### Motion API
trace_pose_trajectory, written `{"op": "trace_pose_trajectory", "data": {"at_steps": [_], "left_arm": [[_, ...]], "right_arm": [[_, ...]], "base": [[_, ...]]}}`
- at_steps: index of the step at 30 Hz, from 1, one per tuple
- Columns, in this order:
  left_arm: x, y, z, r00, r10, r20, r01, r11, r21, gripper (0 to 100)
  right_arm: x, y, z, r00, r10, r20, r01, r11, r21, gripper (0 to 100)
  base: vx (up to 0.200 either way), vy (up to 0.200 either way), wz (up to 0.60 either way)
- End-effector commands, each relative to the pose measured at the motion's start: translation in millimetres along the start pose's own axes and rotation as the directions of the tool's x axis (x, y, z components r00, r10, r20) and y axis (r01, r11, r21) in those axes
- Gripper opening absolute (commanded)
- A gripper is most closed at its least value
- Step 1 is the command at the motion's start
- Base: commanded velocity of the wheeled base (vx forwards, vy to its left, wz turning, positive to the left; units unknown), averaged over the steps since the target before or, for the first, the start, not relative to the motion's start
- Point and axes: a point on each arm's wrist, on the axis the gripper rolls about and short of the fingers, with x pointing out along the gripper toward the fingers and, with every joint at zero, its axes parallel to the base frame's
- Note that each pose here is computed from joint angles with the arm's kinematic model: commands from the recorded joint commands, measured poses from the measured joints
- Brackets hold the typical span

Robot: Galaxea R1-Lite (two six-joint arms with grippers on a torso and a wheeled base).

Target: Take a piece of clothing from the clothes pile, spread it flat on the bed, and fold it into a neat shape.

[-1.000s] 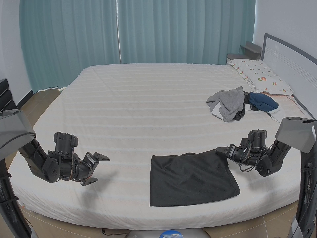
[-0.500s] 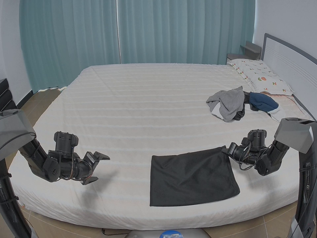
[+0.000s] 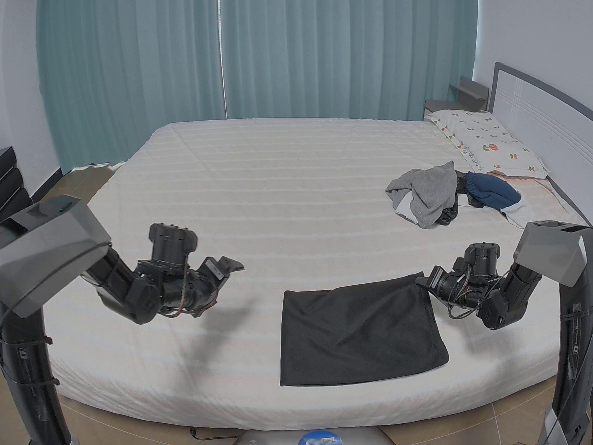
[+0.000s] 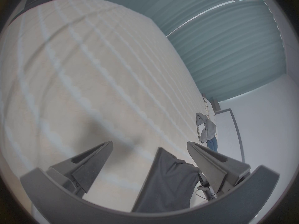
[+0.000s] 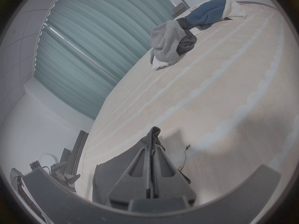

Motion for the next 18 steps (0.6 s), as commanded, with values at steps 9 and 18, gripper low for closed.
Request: {"op": "trace_pose_trajectory", "data": {"at_steps": [9, 18], "left_arm": [[84.0, -28.1, -57.1, 0.999, 0.031, -0.034, -0.024, 0.983, 0.18, 100], [105.6, -41.8, -68.1, 0.999, 0.038, -0.033, -0.03, 0.98, 0.199, 100]], "right_arm": [[-1.3, 0.3, -2.2, 1.0, 0.006, 0.003, -0.006, 1.0, 0.004, 0], [-1.2, -0.3, -2.9, 1.0, 0.003, 0.001, -0.003, 1.0, 0.005, 0]], "base": [[0.0, 0.0, 0.0], [0.0, 0.0, 0.0]]}}
